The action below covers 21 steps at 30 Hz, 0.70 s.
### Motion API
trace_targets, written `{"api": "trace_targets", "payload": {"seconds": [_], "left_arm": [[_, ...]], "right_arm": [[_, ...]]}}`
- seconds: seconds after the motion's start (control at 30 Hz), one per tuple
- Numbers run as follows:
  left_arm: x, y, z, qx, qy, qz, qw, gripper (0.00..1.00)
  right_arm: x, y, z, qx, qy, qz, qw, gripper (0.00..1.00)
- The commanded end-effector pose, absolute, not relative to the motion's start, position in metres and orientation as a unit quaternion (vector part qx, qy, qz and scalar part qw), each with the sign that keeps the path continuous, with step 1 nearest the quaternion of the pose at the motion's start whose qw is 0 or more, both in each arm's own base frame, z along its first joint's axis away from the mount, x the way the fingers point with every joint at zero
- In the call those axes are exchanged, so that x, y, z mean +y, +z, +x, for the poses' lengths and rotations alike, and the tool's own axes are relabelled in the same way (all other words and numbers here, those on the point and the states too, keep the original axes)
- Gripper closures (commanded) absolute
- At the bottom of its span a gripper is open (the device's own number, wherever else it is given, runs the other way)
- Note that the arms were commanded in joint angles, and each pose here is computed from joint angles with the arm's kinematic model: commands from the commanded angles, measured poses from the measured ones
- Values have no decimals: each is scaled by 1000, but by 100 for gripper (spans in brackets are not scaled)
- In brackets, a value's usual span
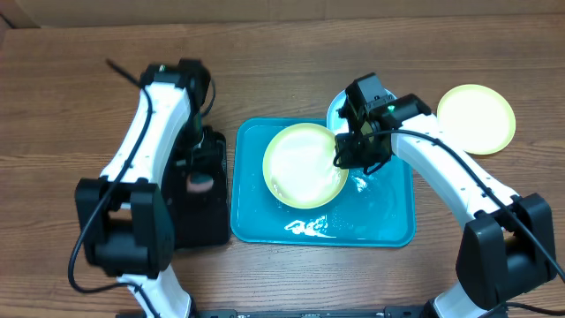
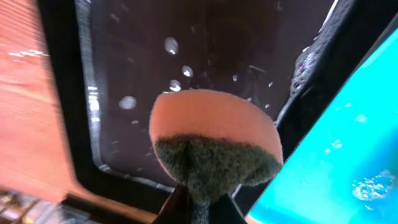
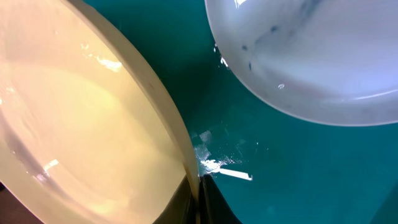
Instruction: Clean dirty plates on tray and stack at the side
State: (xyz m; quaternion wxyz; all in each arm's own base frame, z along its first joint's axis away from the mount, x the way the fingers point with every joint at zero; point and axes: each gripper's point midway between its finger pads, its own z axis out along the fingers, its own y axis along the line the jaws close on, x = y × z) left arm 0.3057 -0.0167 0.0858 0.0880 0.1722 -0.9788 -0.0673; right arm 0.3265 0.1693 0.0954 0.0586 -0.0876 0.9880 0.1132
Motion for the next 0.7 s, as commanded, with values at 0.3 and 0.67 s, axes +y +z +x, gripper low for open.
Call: {"api": "trace_targets", "payload": {"seconds": [0.3,0.67], "left_arm": [[-35,12,233,-975,-4,151,165,95],[-37,22,249,-981,20,146,127,95]], "right_arm": [[154,197,362,965,-48,-150,209,96],[167,228,353,923,-186,-203,270,96]]}}
